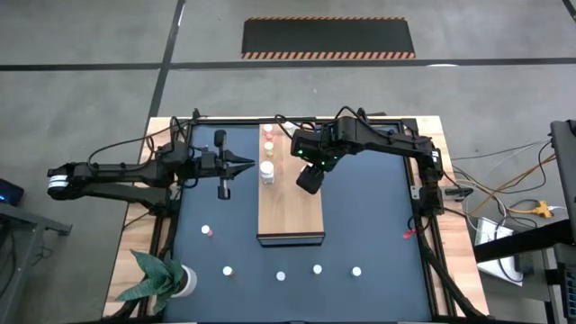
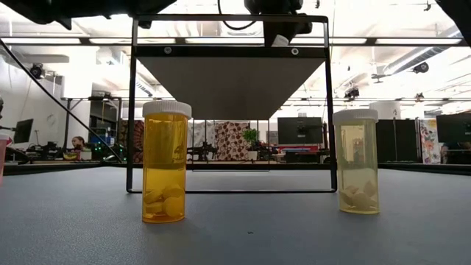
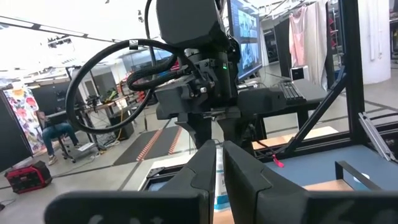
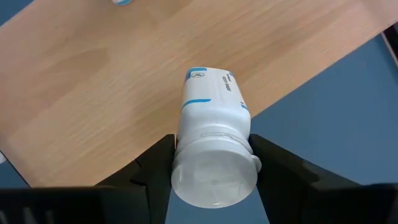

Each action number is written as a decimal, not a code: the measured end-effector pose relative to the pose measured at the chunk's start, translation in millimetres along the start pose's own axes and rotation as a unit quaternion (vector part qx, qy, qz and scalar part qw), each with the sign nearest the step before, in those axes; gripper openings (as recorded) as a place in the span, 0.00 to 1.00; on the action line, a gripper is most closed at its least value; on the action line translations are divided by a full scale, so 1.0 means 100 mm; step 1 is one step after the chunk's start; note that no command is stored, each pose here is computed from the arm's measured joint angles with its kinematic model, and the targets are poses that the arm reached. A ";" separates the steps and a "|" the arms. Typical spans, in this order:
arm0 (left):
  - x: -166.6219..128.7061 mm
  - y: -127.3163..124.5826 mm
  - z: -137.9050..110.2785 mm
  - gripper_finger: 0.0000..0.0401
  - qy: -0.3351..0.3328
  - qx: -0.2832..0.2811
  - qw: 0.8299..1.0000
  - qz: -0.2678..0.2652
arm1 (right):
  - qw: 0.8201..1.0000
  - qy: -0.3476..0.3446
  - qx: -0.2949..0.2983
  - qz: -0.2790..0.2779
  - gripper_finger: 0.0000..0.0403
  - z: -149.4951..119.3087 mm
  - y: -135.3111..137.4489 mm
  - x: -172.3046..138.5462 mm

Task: Pick and place medicine bottles onto shelf by color
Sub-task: Put the white medicine bottle on the shelf aligned with the white pill bottle

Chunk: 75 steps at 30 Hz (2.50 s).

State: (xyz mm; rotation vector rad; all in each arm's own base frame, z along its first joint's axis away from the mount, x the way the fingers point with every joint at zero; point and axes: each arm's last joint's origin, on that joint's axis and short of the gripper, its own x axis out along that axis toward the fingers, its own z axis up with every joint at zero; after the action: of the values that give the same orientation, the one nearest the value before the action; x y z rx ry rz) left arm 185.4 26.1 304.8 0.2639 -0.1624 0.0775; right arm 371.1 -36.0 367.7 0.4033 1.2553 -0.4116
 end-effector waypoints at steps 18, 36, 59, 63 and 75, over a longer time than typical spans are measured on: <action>0.00 0.00 0.00 0.03 0.000 0.000 1.000 0.000 | 0.999 -0.012 -0.052 0.005 0.48 0.03 0.02 0.02; 0.00 0.00 0.00 0.03 0.000 0.000 1.000 0.000 | 0.998 -0.036 -0.052 0.014 0.62 0.02 0.00 -0.19; 0.00 0.00 -0.02 0.03 0.005 -0.001 1.000 -0.001 | 0.995 0.060 -0.077 -0.037 0.03 -0.11 -0.19 0.20; 0.00 0.00 -0.02 0.03 0.005 0.000 1.000 -0.001 | 0.995 0.070 -0.071 -0.024 0.03 -0.14 -0.17 0.19; 0.00 0.00 -0.01 0.03 0.005 0.000 1.000 -0.002 | 0.993 -0.002 -0.098 0.072 0.03 -0.03 0.07 0.21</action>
State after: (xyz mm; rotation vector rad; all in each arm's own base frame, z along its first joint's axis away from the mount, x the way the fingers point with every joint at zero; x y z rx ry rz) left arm 185.6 26.0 303.2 0.2629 -0.1523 0.0755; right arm 377.2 -29.6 347.4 0.3223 1.2418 -0.1638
